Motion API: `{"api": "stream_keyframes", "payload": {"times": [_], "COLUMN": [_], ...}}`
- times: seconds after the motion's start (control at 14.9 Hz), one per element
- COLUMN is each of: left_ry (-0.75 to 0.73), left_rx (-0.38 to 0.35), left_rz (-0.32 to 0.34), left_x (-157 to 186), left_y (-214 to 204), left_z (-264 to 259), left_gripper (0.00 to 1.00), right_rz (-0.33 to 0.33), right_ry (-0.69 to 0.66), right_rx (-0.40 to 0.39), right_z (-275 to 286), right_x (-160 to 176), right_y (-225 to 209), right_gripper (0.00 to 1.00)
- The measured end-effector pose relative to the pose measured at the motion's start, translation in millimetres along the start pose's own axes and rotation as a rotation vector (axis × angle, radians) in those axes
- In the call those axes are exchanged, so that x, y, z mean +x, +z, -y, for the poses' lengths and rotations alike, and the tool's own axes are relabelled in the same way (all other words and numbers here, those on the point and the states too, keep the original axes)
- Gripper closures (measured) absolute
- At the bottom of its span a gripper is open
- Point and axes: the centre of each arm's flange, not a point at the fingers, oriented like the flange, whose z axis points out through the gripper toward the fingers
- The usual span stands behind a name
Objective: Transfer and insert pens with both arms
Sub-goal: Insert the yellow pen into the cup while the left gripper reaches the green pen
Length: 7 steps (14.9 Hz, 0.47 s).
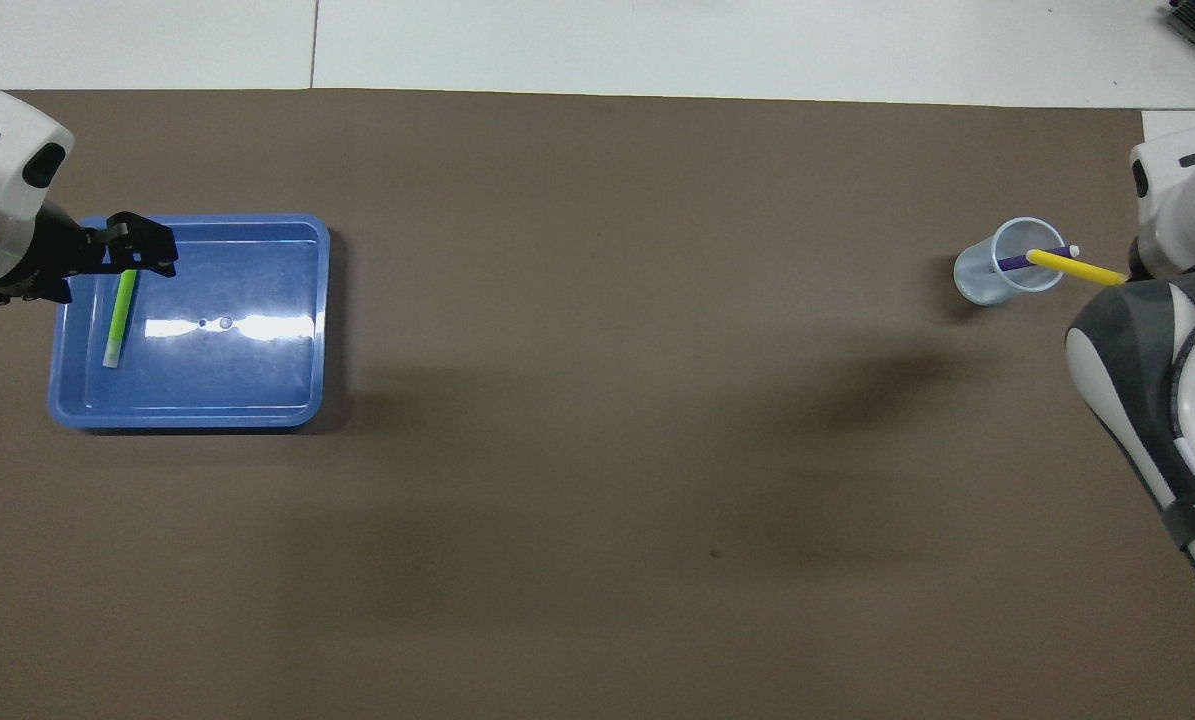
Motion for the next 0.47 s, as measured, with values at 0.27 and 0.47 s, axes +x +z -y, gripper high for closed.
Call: {"api": "stream_keyframes", "payload": {"times": [0.27,0.47], "left_ry": [0.169,0.251], "left_rx": [0.004,-0.004], "left_rz": [0.011,0.012], "left_x": [5,15], "left_y": [9,32], "left_z": [30,49], "left_gripper": [0.0,0.0], "right_rz": [-0.011,-0.013], "right_ry": [0.005,0.021], "right_rx": [-0.006,-0.004], "right_z": [-2,-3], "right_x": [7,7], "right_y": [11,15], "right_gripper": [0.82,0.82]}}
